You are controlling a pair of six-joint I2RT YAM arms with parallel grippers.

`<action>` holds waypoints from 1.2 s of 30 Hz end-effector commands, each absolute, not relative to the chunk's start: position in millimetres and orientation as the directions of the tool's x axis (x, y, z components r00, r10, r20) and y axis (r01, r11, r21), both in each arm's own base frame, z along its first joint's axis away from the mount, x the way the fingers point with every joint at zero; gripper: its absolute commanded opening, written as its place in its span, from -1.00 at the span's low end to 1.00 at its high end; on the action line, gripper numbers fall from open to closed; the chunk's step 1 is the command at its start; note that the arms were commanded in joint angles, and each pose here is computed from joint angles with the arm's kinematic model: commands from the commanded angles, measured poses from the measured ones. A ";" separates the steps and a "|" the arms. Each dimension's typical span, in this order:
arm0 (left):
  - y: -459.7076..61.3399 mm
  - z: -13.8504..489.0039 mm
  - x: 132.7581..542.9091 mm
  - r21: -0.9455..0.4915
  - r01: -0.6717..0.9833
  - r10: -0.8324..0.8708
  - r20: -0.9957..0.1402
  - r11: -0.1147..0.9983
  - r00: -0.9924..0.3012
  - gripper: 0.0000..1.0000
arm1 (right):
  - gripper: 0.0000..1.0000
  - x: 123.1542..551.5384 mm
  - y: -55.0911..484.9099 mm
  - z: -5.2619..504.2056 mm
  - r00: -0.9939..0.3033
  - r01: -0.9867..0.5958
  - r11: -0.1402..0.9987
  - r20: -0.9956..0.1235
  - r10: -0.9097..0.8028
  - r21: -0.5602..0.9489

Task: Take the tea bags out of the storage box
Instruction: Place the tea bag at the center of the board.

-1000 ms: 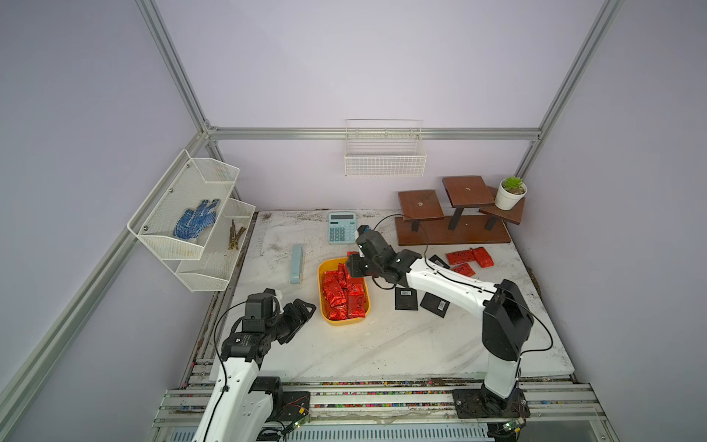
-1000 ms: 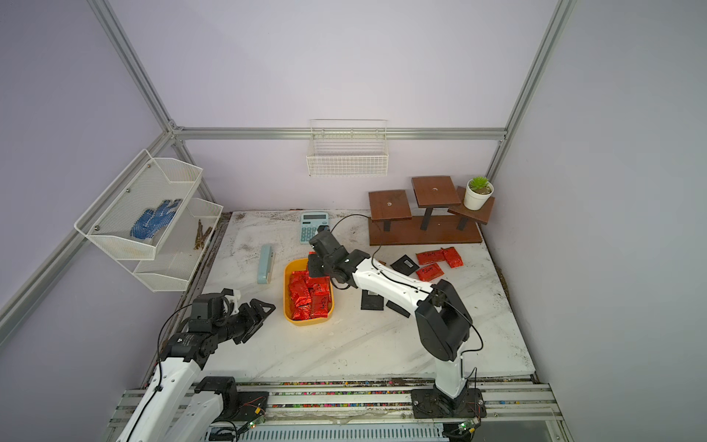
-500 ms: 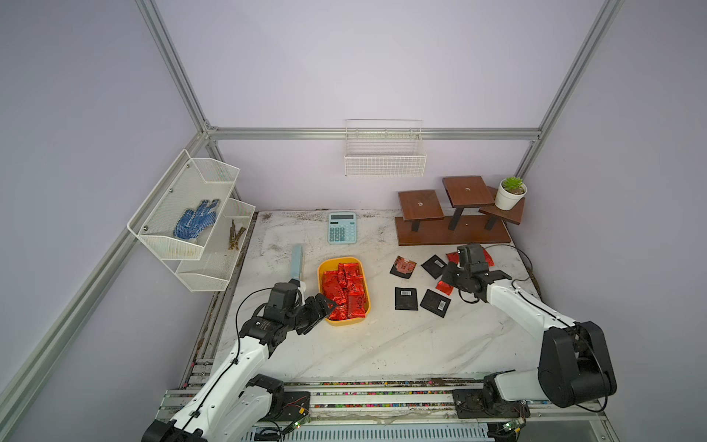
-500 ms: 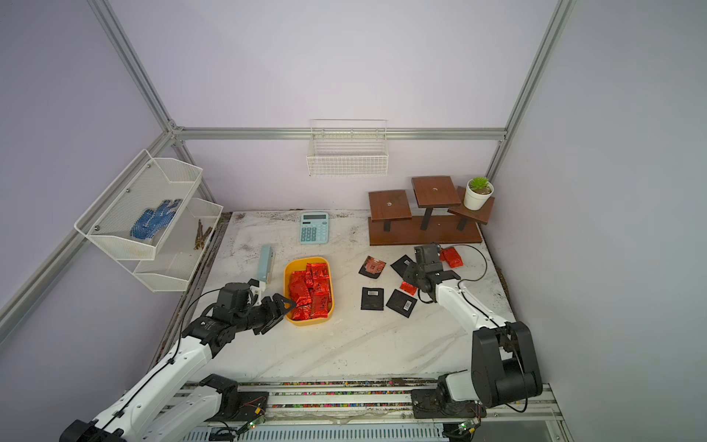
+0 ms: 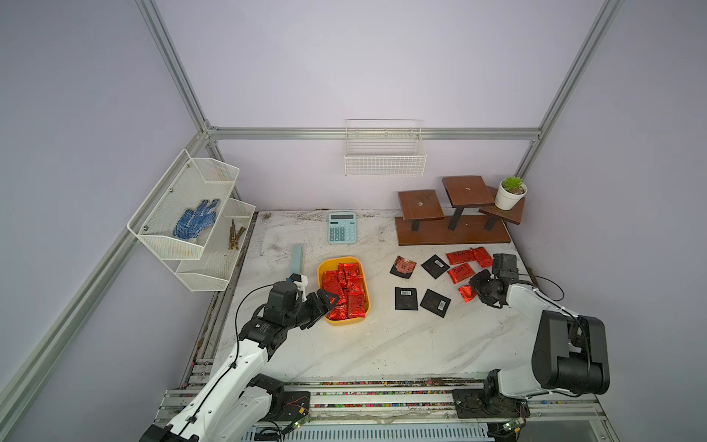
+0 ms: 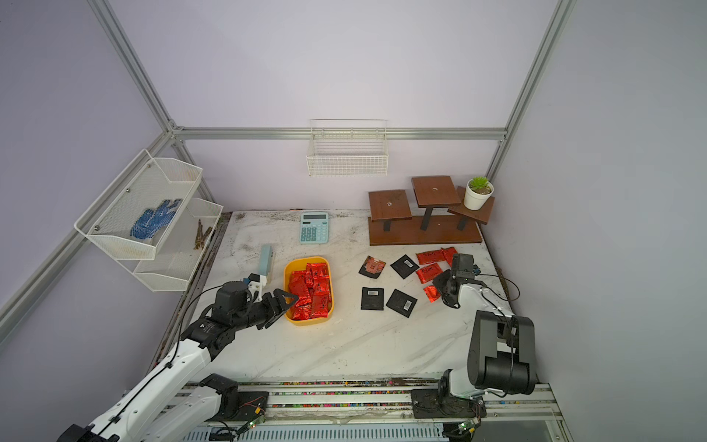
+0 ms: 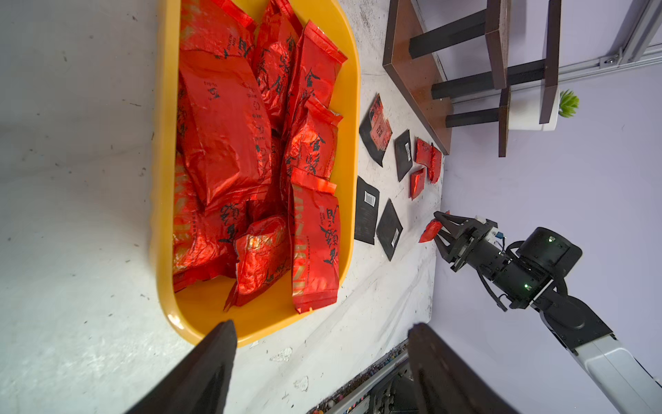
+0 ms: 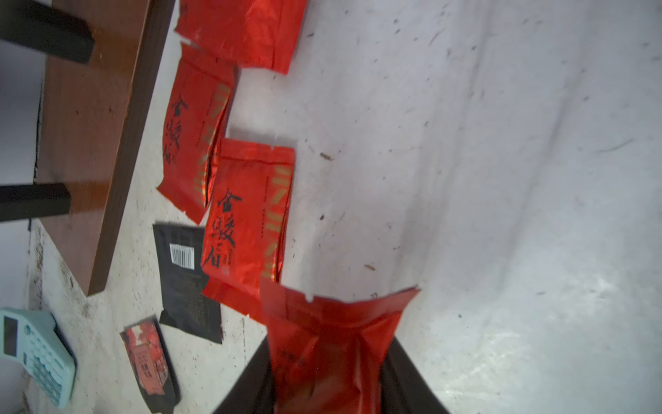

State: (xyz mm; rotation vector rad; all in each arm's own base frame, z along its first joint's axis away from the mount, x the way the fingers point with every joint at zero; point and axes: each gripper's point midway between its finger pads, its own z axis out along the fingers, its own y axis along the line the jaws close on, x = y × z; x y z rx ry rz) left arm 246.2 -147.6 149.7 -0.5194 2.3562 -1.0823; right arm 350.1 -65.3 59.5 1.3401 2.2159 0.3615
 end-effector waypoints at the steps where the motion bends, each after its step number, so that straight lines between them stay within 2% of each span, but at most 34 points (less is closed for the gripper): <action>1: -148.5 151.5 245.8 -0.790 -0.118 -0.529 -0.284 0.602 -0.800 0.57 | -0.16 353.9 -98.5 65.7 -0.218 0.792 0.331 -0.269 0.938 0.513; 3: -147.9 150.5 244.7 -0.789 -0.119 -0.529 -0.284 0.603 -0.799 0.58 | -0.15 350.3 -116.0 64.7 -0.130 0.811 0.238 -0.232 0.964 0.535; 7: -148.2 149.5 244.9 -0.790 -0.118 -0.530 -0.283 0.601 -0.799 0.58 | -0.15 351.8 -141.9 66.9 -0.023 0.821 0.130 -0.195 0.981 0.556; 18: -146.6 144.3 243.0 -0.786 -0.138 -0.536 -0.270 0.602 -0.800 0.58 | -0.14 384.4 -168.2 52.2 0.040 0.847 0.034 -0.128 0.991 0.531; 24: -144.3 140.2 243.0 -0.779 -0.154 -0.544 -0.267 0.608 -0.795 0.59 | -0.15 400.4 -169.2 44.2 0.009 0.852 0.057 -0.124 0.992 0.521; 29: -145.4 139.2 246.3 -0.781 -0.160 -0.548 -0.261 0.604 -0.795 0.59 | -0.03 412.5 -168.3 40.1 -0.040 0.848 0.099 -0.123 0.992 0.520; 35: -147.0 139.7 246.6 -0.783 -0.158 -0.543 -0.256 0.602 -0.800 0.58 | 0.28 418.5 -167.8 45.9 -0.085 0.831 0.152 -0.148 0.985 0.535; 36: -147.0 140.9 245.8 -0.784 -0.155 -0.543 -0.257 0.601 -0.800 0.58 | 0.29 417.6 -167.5 47.9 -0.089 0.828 0.159 -0.154 0.984 0.538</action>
